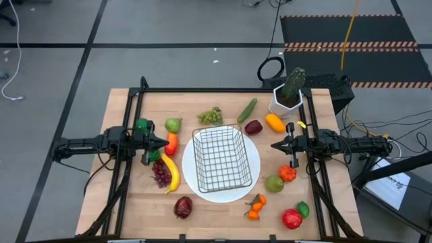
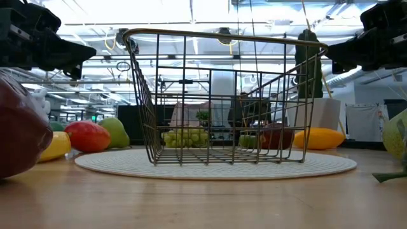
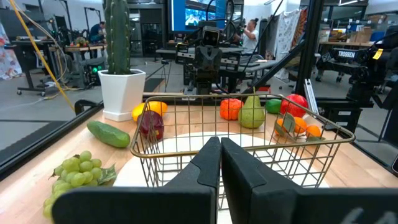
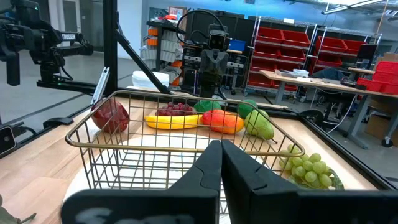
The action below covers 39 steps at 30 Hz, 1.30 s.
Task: Build produce basket
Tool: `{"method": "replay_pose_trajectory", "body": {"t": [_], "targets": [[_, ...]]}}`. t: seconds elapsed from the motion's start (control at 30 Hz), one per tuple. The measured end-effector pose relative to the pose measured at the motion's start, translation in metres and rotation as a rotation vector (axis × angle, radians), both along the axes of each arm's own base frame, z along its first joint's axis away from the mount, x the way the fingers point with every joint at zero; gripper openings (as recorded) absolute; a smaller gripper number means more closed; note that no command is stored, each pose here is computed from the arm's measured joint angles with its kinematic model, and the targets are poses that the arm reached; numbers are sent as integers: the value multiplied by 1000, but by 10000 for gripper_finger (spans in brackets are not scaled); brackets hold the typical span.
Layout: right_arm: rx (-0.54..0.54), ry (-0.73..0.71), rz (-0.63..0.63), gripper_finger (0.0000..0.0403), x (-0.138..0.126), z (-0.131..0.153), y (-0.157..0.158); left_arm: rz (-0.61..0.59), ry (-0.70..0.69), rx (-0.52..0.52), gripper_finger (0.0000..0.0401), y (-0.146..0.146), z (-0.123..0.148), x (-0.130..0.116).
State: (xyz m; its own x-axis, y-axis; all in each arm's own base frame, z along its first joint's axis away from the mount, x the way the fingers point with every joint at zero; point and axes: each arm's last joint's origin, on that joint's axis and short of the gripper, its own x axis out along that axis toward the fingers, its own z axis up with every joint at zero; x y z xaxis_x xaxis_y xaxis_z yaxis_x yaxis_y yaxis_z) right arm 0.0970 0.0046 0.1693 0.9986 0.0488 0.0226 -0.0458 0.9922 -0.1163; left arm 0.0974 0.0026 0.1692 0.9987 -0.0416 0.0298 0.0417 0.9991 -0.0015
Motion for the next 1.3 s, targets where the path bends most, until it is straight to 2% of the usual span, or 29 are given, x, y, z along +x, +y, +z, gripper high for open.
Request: {"method": "replay_pose_trajectory", "body": {"t": [0.47, 0.77, 1.0, 1.1, 1.3], "targets": [[7, 0, -4, 0, 0, 0, 0, 0, 0, 0, 17, 0, 0, 0], [180, 9, 3, 0, 0, 0, 0, 0, 0, 0, 17, 0, 0, 0], [142, -28, 3, 0, 0, 4, 0, 0, 0, 0, 17, 0, 0, 0], [108, 30, -4, 0, 0, 1, 0, 0, 0, 0, 17, 0, 0, 0], [99, 1, -55, 0, -5, 51, -2, 0, 0, 0, 17, 0, 0, 0]]}}
